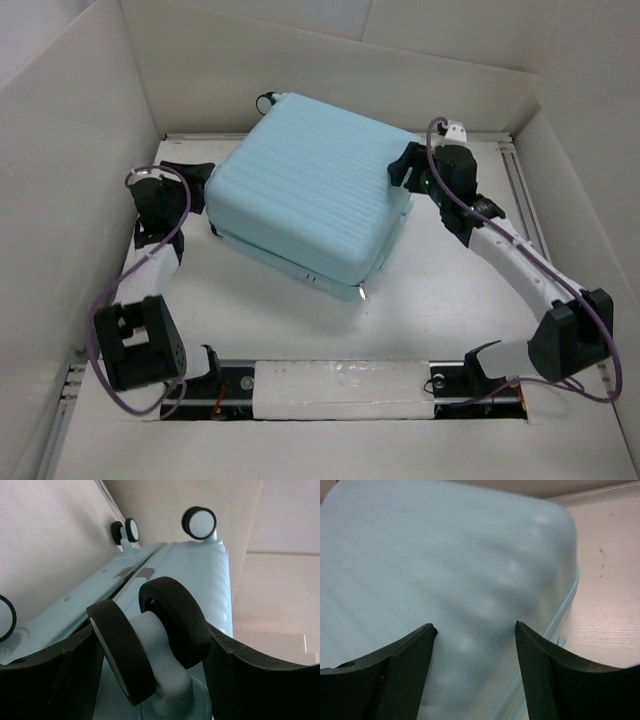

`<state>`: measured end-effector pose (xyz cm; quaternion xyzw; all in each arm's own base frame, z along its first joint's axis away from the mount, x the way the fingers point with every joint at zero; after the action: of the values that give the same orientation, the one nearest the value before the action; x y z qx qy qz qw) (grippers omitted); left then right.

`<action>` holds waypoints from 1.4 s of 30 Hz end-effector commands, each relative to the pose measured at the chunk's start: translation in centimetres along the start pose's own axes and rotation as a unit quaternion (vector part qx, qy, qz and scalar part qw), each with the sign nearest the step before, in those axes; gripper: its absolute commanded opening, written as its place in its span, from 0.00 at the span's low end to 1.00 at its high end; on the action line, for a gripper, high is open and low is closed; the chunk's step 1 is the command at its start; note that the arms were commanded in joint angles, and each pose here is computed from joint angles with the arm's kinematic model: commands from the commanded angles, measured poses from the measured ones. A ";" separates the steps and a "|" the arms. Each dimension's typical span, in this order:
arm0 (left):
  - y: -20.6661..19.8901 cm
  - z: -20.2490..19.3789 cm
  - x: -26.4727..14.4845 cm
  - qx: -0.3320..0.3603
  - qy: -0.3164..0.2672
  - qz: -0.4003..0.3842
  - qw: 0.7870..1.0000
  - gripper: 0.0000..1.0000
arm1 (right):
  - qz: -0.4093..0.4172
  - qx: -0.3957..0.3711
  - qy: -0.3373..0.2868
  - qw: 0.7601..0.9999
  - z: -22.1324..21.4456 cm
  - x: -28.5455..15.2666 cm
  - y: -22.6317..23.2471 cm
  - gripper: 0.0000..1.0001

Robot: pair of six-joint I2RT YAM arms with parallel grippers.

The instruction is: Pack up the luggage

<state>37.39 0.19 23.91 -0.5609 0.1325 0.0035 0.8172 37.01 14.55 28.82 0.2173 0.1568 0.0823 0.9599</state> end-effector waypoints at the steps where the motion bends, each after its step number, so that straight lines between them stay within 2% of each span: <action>1: -6.1 -2.7 -4.0 0.161 0.036 -0.132 0.978 0.00 | 0.179 -0.022 0.088 0.980 -2.1 -6.4 5.4 0.71; 2: -5.4 -3.1 -4.4 0.159 0.044 -0.117 0.979 0.00 | 0.173 -0.023 0.097 0.980 -3.6 -7.4 4.5 0.73; 3: -5.1 -3.3 -4.8 0.162 0.046 -0.113 0.979 0.00 | 0.190 -0.023 0.063 0.979 -2.4 -10.2 4.7 0.73; 4: -5.6 -3.3 -5.5 0.169 0.043 -0.118 0.978 0.00 | 0.197 -0.025 0.056 0.978 -3.0 -11.6 4.5 0.74; 5: -5.8 -3.2 -6.2 0.169 0.044 -0.120 0.977 0.00 | 0.192 -0.008 0.047 0.980 -4.3 -13.7 3.2 0.71; 8: -6.5 -3.0 -6.9 0.194 0.043 -0.118 0.973 0.00 | 0.207 0.010 0.056 0.977 -7.9 -16.3 1.3 0.51; 9: -6.6 -2.9 -7.0 0.197 0.049 -0.108 0.973 0.00 | 0.193 0.020 0.093 0.977 -11.8 -16.3 -0.6 0.23; 10: -6.3 -3.0 -7.0 0.199 0.052 -0.103 0.973 0.00 | 0.231 0.043 0.079 0.969 -12.3 -17.8 -0.1 0.13; 12: -5.8 -3.2 -7.2 0.206 0.056 -0.097 0.972 0.00 | 0.244 0.055 0.107 0.962 -16.7 -18.1 -1.7 0.07; 14: -4.1 -3.6 -6.9 0.203 0.057 -0.072 0.975 0.00 | 0.245 0.072 0.104 0.961 -17.9 -19.1 -2.2 0.10; 15: -3.8 -3.7 -7.0 0.202 0.054 -0.067 0.976 0.00 | 0.232 0.071 0.104 0.965 -18.6 -19.0 -2.8 0.16; 16: -2.6 -4.2 -6.9 0.197 0.062 -0.055 0.977 0.00 | 0.238 0.071 0.095 0.964 -18.4 -19.4 -2.7 0.29; 21: -2.0 -4.5 -6.8 0.203 0.068 -0.056 0.975 0.00 | 0.221 0.051 0.123 0.966 -19.9 -19.7 -3.2 0.47; 28: -1.8 -4.9 -7.0 0.207 0.080 -0.064 0.973 0.00 | 0.201 -0.019 0.148 0.968 -20.7 -18.0 -1.8 0.50; 33: -1.8 -5.0 -7.0 0.212 0.084 -0.067 0.971 0.00 | 0.178 -0.061 0.137 0.973 -19.7 -17.0 -0.8 0.52; 42: -2.3 -4.7 -6.8 0.214 0.082 -0.071 0.971 0.00 | 0.182 -0.075 0.095 0.976 -18.1 -16.7 -0.4 0.52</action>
<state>31.01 -1.84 24.14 -0.4927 0.1698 -0.0004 0.8535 14.24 17.09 14.59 0.1504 0.2593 0.2821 0.9114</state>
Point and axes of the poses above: each gripper's point midway between its finger pads, its own x axis out along the fingers, its own y axis along the line the jaws close on, z = x × y, the point moved 6 cm from there along -x, back along the fingers, and after that the axes turned 4 degrees about x, right-handed, at the moved point
